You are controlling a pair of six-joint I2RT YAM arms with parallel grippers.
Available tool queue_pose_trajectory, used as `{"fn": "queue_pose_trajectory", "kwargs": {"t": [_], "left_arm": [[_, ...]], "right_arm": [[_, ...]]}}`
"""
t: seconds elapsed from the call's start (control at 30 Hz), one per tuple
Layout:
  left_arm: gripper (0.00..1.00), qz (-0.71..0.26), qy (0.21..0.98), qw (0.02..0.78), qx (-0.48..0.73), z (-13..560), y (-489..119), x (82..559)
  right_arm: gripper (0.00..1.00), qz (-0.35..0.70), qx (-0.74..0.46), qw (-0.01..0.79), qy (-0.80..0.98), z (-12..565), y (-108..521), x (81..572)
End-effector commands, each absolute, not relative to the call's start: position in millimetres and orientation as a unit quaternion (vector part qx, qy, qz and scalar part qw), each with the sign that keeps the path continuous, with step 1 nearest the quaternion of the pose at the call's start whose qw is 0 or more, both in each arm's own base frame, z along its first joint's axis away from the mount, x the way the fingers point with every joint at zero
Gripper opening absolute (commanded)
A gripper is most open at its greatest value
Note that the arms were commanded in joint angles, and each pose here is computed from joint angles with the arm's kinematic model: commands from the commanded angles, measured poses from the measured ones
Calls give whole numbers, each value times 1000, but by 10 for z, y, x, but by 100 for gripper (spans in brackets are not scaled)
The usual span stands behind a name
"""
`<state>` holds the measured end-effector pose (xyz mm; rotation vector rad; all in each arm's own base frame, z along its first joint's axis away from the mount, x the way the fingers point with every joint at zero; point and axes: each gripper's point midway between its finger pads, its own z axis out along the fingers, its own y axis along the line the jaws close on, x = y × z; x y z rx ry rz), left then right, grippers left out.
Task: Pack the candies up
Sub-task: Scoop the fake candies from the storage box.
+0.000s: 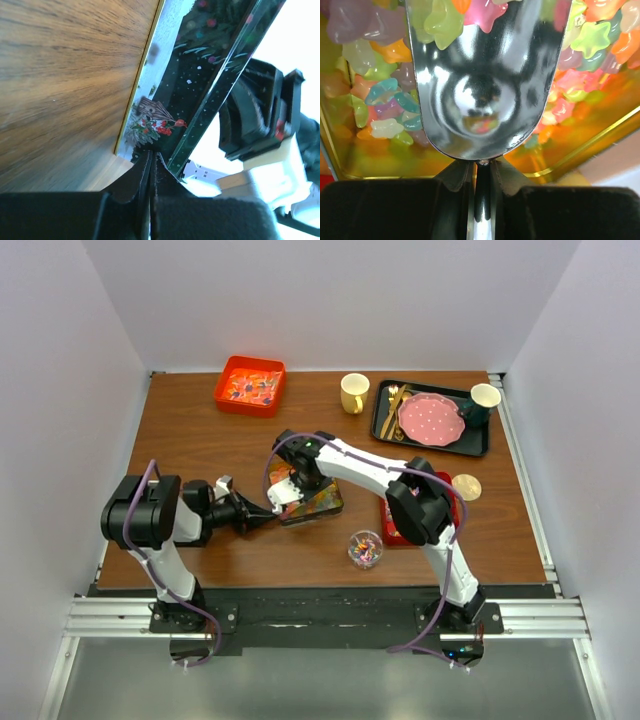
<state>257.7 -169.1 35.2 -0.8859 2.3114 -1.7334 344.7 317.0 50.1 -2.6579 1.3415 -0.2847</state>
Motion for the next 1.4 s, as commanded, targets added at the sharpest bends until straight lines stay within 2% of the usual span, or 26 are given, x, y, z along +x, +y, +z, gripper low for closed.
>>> {"fn": "queue_pose_trajectory", "kwargs": {"t": [0.0, 0.03, 0.33, 0.6, 0.63, 0.67, 0.73, 0.77, 0.83, 0.97, 1.07, 1.2, 1.3, 1.37], "left_arm": [[7, -584, 773, 148, -201, 581, -1701, 3093], [12, -583, 774, 149, -195, 601, -1681, 3102], [28, -576, 791, 149, -144, 748, -1471, 3056], [35, -561, 800, 194, -90, 1018, -1411, 3086], [36, -552, 802, 221, -57, 1090, -1391, 3152], [37, -545, 810, 209, -57, 1068, -1384, 3114], [38, -515, 819, 252, -4, 1154, -1324, 3244], [39, -506, 831, 231, -12, 1116, -1307, 3179], [39, -456, 845, 278, 34, 1180, -1203, 3326], [38, -373, 869, 321, 58, 1300, -1000, 3485], [42, -294, 873, 383, 70, 1480, -797, 3616], [47, -223, 857, 456, 94, 1787, -670, 3672], [55, -202, 850, 476, 98, 1844, -644, 3716], [56, -203, 847, 482, 92, 1858, -651, 3760]], "right_arm": [[0, 56, -874, 82, 475, 176, 3281, 3196], [0, 66, -873, 90, 474, 223, 3260, 3196], [0, 103, -865, 133, 473, 353, 3131, 3198], [0, 110, -839, 176, 503, 563, 3056, 3266], [0, 112, -837, 178, 505, 573, 3055, 3266], [0, 111, -834, 178, 511, 584, 3020, 3281], [0, 108, -824, 195, 521, 658, 3010, 3310], [0, 109, -818, 204, 526, 707, 2993, 3341], [0, 109, -802, 230, 540, 854, 3006, 3387], [0, 113, -774, 272, 561, 1185, 3024, 3428], [0, 114, -757, 302, 568, 1482, 3012, 3382], [0, 101, -756, 299, 574, 1683, 2753, 3181], [0, 82, -763, 287, 573, 1762, 2455, 2987], [0, 68, -765, 272, 580, 1752, 2277, 2906]]}}
